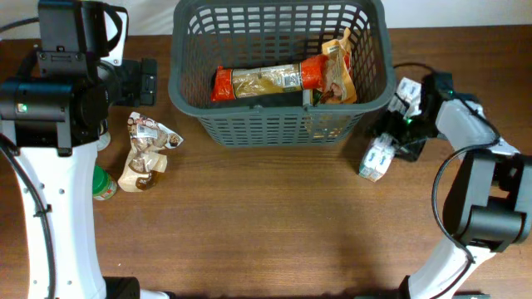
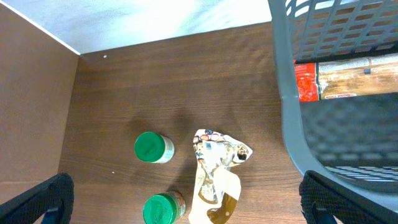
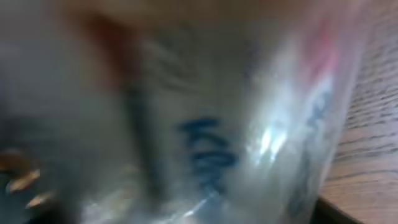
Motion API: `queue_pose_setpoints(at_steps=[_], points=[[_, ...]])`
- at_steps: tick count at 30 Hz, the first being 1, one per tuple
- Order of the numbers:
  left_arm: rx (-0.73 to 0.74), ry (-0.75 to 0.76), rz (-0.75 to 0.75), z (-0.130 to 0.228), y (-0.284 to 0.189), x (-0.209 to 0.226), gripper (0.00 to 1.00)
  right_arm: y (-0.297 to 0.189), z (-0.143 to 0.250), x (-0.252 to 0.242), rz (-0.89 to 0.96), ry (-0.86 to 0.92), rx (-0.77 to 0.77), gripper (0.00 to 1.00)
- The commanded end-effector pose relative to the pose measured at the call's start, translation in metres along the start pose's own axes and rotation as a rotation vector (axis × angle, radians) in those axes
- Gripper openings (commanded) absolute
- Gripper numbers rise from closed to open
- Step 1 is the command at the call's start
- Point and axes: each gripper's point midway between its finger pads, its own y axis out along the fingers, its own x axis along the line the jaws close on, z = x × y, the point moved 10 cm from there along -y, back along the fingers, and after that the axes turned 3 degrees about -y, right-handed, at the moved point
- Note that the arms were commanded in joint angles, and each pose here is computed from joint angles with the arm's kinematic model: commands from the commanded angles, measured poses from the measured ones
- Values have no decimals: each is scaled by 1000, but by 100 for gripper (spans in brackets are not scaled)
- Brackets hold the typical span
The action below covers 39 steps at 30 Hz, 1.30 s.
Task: Pack container
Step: 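Grasp the white tissue pack with the right gripper and lift, then lower the tissue pack into the basket with the right gripper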
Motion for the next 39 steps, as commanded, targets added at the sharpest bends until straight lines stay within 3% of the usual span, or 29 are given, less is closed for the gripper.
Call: queue_pose_setpoints(at_steps=[1,4,8,15,19,23,27,31,36,39], points=[[0,-12,-9,0,1,1,99,9,9,-6,3,50,20,56],[0,-12,-9,0,1,1,99,8,10,-7,-2,58,24,4],[0,-12,-9,0,1,1,99,-16,3,-7,-30,72,-16,4],[0,-12,-9,0,1,1,99,-182,0,36,-222,-112,-432,4],[0,-12,-9,0,1,1,99,-290,42,86,-310,-469,-733,4],[0,-12,-9,0,1,1,99,-362,123,146,-364,-979,-969,4],[0,-12,-9,0,1,1,99,-373,183,186,-439,-1351,-1036,4],[0,-12,-9,0,1,1,99,-346,207,217,-403,-1700,-1014,4],[0,-12,-9,0,1,1,99,-291,171,249,-72,-1843,-962,4],[0,-12,-9,0,1,1,99,-247,138,268,1,-1914,-888,4]])
